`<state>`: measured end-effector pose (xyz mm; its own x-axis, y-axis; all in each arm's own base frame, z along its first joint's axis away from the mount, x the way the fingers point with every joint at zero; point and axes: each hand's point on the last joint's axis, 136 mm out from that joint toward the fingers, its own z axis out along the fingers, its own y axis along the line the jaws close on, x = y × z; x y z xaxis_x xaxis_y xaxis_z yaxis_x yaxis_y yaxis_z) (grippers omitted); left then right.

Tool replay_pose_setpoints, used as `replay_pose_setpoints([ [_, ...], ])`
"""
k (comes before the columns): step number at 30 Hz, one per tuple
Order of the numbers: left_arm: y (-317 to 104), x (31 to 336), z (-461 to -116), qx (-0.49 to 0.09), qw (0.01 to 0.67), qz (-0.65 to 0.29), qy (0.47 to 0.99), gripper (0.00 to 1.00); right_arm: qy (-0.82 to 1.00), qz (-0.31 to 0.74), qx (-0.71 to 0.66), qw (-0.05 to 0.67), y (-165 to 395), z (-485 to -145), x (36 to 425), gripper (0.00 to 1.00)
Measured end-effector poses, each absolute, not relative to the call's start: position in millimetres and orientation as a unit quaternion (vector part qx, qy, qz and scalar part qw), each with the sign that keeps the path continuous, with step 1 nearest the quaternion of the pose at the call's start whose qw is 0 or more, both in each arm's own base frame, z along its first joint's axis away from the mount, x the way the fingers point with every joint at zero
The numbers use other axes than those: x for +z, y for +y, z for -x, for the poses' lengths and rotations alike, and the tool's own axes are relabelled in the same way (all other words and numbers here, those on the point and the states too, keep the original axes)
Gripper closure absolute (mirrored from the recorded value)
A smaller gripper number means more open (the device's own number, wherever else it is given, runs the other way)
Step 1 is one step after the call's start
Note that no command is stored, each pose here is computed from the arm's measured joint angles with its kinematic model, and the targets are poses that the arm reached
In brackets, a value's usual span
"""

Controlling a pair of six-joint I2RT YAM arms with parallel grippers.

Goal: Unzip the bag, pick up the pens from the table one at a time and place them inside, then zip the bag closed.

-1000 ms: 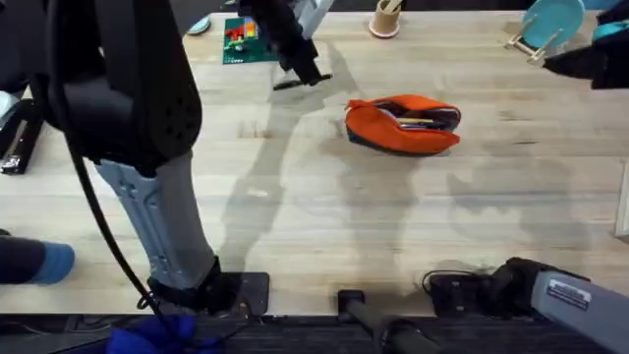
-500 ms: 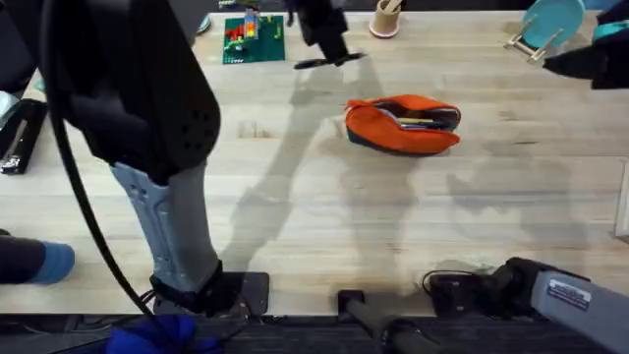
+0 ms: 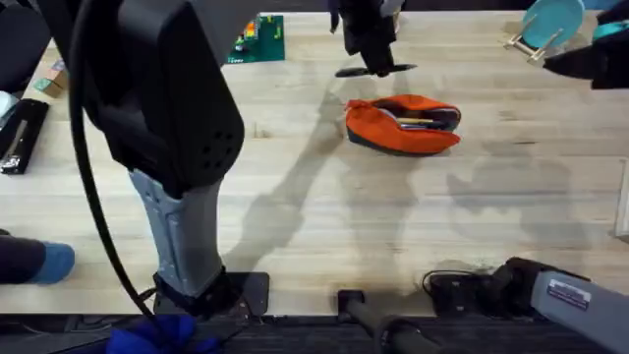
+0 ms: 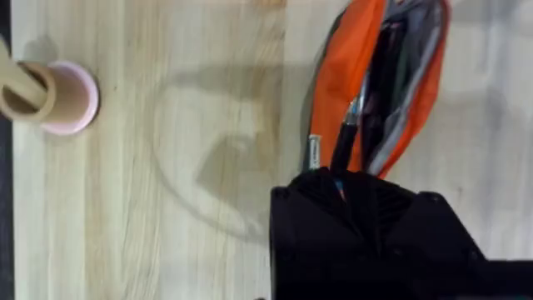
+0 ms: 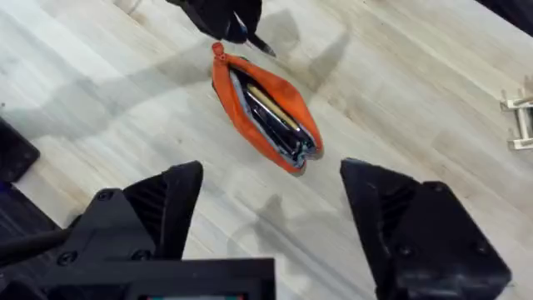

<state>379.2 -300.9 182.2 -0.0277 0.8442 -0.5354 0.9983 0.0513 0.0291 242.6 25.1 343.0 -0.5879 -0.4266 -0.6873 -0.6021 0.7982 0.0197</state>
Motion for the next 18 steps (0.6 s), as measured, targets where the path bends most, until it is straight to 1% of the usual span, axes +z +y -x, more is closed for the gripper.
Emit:
replay_pose_setpoints([
  [9, -329, 189, -357, -0.223, 0.215, -0.68, 0.665, 0.961, 0.882, 0.292, 0.126, 0.348, 25, -243, 343, 0.004],
  [18, -361, 194, -334, -0.241, 0.225, -0.704, 0.629, 0.96, 0.882, 0.292, 0.126, 0.348, 25, -243, 343, 0.004],
])
